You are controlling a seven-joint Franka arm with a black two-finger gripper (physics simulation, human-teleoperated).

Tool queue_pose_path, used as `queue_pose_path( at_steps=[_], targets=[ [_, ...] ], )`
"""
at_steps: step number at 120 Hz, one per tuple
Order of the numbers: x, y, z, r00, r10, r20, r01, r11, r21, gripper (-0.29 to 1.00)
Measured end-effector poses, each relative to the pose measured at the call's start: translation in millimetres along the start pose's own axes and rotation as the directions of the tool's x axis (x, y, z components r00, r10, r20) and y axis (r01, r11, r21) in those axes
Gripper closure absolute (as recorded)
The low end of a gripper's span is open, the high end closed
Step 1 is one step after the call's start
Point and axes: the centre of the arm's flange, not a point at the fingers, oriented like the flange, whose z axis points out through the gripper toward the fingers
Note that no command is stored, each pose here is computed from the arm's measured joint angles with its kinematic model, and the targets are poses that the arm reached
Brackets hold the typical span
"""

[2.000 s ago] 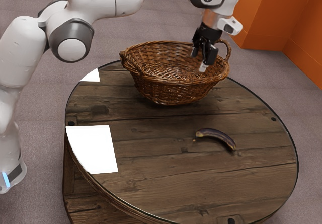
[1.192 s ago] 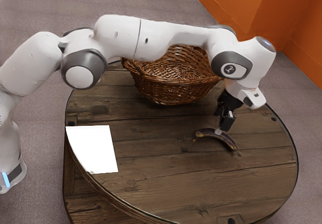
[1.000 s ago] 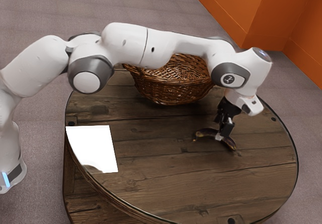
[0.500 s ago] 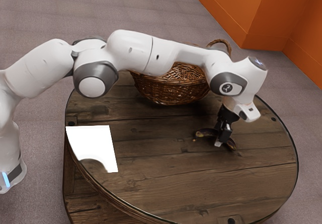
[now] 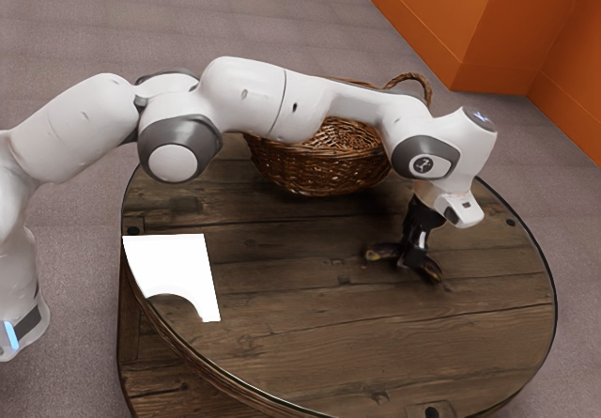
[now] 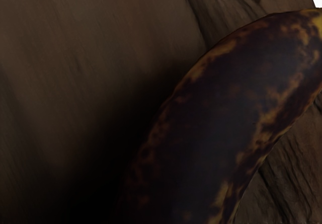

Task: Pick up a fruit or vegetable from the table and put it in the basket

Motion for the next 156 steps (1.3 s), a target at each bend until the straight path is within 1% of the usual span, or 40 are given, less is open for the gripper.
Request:
queue_pose_path(
  at_steps=[8,21,32,41,56,68,80,91,97,109,114,119,128,134,140,145,147,156],
  targets=[
    [0,0,-1,1.000,0.003,0.001,-0.003,1.000,0.001,0.54],
    [0,4,-15,1.000,0.010,-0.016,-0.010,1.000,0.010,0.52],
    [-1,11,-46,0.998,0.024,-0.052,-0.022,1.000,0.022,0.52],
    [-6,23,-90,0.994,0.041,-0.099,-0.037,0.999,0.037,0.52],
    [-44,31,-181,0.985,0.046,-0.168,-0.034,0.997,0.071,0.52],
    [-72,43,-240,0.973,0.059,-0.221,-0.038,0.995,0.097,0.52],
    [-104,51,-290,0.963,0.065,-0.263,-0.034,0.992,0.121,0.53],
    [-137,41,-324,0.961,0.038,-0.274,0.005,0.988,0.153,0.52],
    [-154,17,-331,0.965,-0.003,-0.264,0.047,0.986,0.159,0.53],
    [-196,-70,-327,0.966,-0.147,-0.212,0.180,0.973,0.143,0.53],
    [-211,-95,-322,0.965,-0.188,-0.184,0.215,0.967,0.135,0.53],
    [-219,-109,-314,0.966,-0.212,-0.146,0.231,0.964,0.131,0.53],
    [-227,-122,-284,0.972,-0.232,-0.040,0.235,0.966,0.111,0.53],
    [-243,-130,-269,0.968,-0.250,0.017,0.247,0.964,0.097,0.53],
    [-259,-140,-257,0.961,-0.270,0.056,0.265,0.960,0.086,0.54],
    [-266,-144,-251,0.958,-0.277,0.072,0.271,0.959,0.083,0.54],
    [-267,-145,-250,0.958,-0.277,0.076,0.271,0.959,0.082,0.52],
    [-269,-146,-248,0.959,-0.270,0.081,0.264,0.961,0.078,0.31]
  ],
)
